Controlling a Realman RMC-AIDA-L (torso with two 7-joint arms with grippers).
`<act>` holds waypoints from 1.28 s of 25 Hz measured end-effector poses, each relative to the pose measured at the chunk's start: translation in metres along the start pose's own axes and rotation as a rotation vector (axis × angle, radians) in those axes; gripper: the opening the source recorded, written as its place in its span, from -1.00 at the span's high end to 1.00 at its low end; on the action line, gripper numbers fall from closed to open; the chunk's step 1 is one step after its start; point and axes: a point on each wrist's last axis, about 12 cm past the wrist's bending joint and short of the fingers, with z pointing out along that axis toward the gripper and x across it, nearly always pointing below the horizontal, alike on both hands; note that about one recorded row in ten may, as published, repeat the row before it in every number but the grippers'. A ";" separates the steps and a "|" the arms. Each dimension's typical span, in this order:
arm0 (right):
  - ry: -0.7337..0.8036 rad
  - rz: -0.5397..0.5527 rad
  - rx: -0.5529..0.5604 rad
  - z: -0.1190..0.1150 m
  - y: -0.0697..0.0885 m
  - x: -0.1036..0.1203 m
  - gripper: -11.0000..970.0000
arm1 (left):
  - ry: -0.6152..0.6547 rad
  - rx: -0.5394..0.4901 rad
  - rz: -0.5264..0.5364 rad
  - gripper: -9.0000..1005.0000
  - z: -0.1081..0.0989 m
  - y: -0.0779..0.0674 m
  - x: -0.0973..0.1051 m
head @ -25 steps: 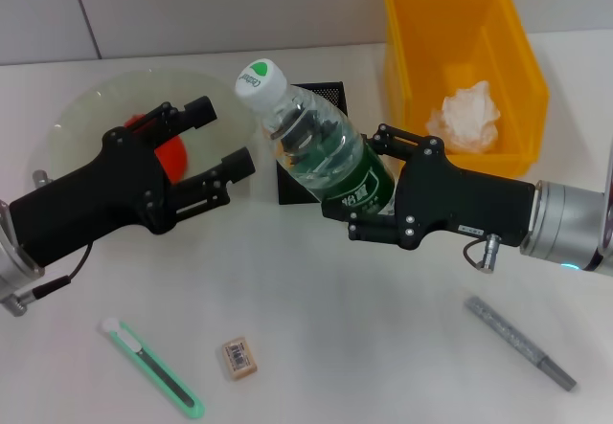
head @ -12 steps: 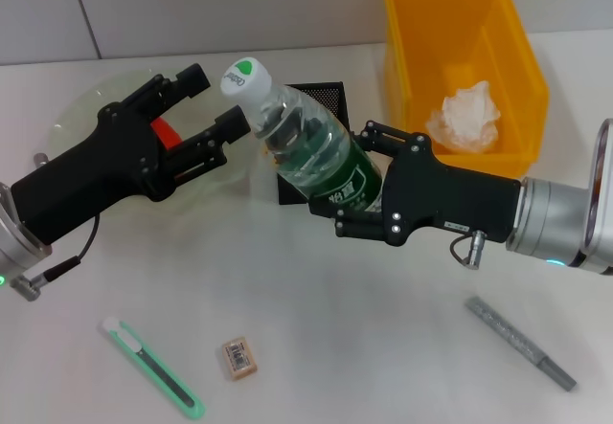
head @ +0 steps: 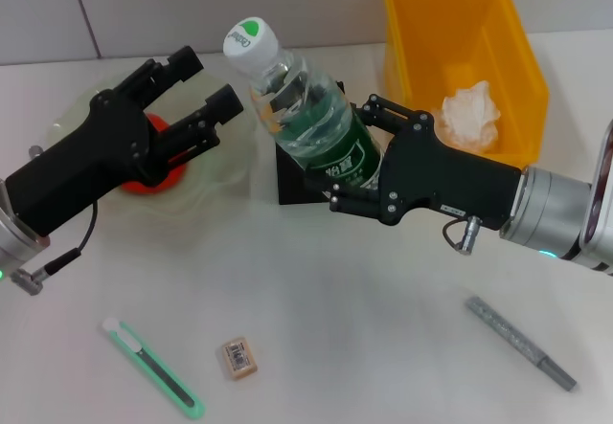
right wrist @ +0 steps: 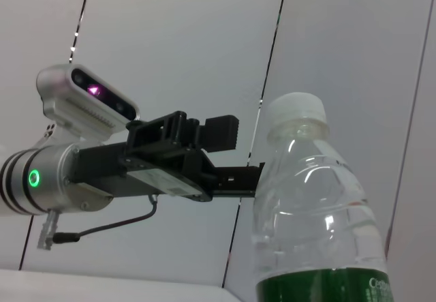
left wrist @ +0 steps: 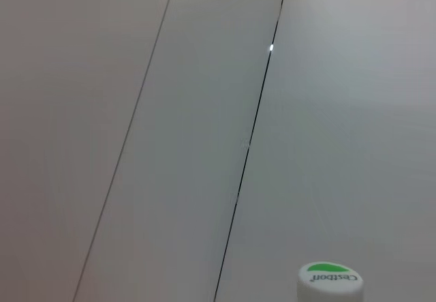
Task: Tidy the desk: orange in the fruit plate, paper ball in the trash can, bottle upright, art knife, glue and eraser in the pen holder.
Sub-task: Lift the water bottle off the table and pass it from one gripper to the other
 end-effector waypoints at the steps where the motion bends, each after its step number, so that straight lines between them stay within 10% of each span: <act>1: 0.000 0.000 0.000 0.000 0.000 0.000 -0.58 | 0.000 0.000 0.000 -0.68 0.000 0.000 0.000; 32: -0.023 0.006 -0.019 0.012 0.001 -0.003 -0.58 | -0.073 0.078 -0.040 -0.67 0.025 -0.006 0.003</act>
